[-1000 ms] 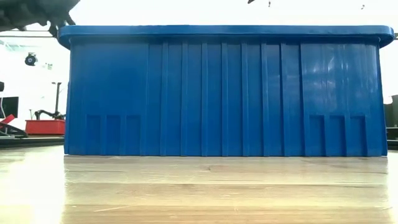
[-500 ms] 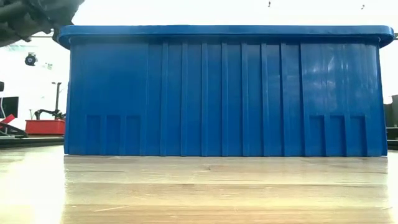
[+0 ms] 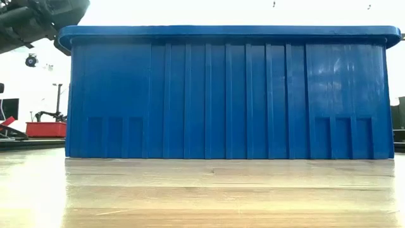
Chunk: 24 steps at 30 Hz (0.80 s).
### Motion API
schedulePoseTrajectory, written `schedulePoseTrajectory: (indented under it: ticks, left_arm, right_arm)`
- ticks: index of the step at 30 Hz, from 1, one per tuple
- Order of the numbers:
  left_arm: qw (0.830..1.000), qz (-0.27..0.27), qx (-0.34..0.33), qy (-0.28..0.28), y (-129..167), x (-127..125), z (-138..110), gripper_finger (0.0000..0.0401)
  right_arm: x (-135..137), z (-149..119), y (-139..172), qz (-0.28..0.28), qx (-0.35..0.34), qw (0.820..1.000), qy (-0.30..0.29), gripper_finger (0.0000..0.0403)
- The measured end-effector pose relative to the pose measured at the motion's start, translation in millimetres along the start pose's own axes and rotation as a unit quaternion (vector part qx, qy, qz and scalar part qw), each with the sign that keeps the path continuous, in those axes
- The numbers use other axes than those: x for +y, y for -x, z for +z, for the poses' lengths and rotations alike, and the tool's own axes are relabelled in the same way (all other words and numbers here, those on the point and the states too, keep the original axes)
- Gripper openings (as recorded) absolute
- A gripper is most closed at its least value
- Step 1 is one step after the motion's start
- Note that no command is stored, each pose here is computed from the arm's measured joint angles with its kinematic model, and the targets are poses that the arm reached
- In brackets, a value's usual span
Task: Pick and place slides into bin
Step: Return to Home Position
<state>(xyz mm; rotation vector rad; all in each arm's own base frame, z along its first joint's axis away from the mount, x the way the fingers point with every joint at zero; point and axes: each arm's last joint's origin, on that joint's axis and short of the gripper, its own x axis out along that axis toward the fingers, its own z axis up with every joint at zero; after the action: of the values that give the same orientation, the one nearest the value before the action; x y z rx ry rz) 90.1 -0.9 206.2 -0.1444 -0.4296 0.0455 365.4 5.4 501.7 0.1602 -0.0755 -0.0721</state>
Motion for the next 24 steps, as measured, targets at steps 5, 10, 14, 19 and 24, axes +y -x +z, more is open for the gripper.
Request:
schedulePoseTrajectory:
  ticks: [5, 10, 14, 19, 24]
  left_arm:
    - [1.000, -0.012, -0.009, 0.021, 0, -1, 2, 0.0000]
    - [1.000, -0.020, -0.015, 0.016, -1, -2, 6, 0.0000]
    - [1.000, -0.020, -0.011, 0.007, -1, -2, 5, 0.0000]
    - [0.999, -0.029, -0.003, -0.021, 0, -2, 2, 0.0000]
    - [0.999, -0.030, -0.006, -0.022, 0, -2, 2, 0.0000]
  right_arm:
    - [7, -45, -43, 0.025, -0.021, 0.999, 0.031, 0.0221]
    - [4, -79, -55, 0.019, 0.028, 0.999, 0.022, 0.0212]
    - [0, -90, -47, 0.002, 0.052, 0.998, 0.043, 0.0188]
    - [-5, -92, -14, -0.011, 0.057, 0.998, 0.039, 0.0118]
    - [-9, -110, 24, -0.005, 0.054, 0.998, 0.013, 0.0030]
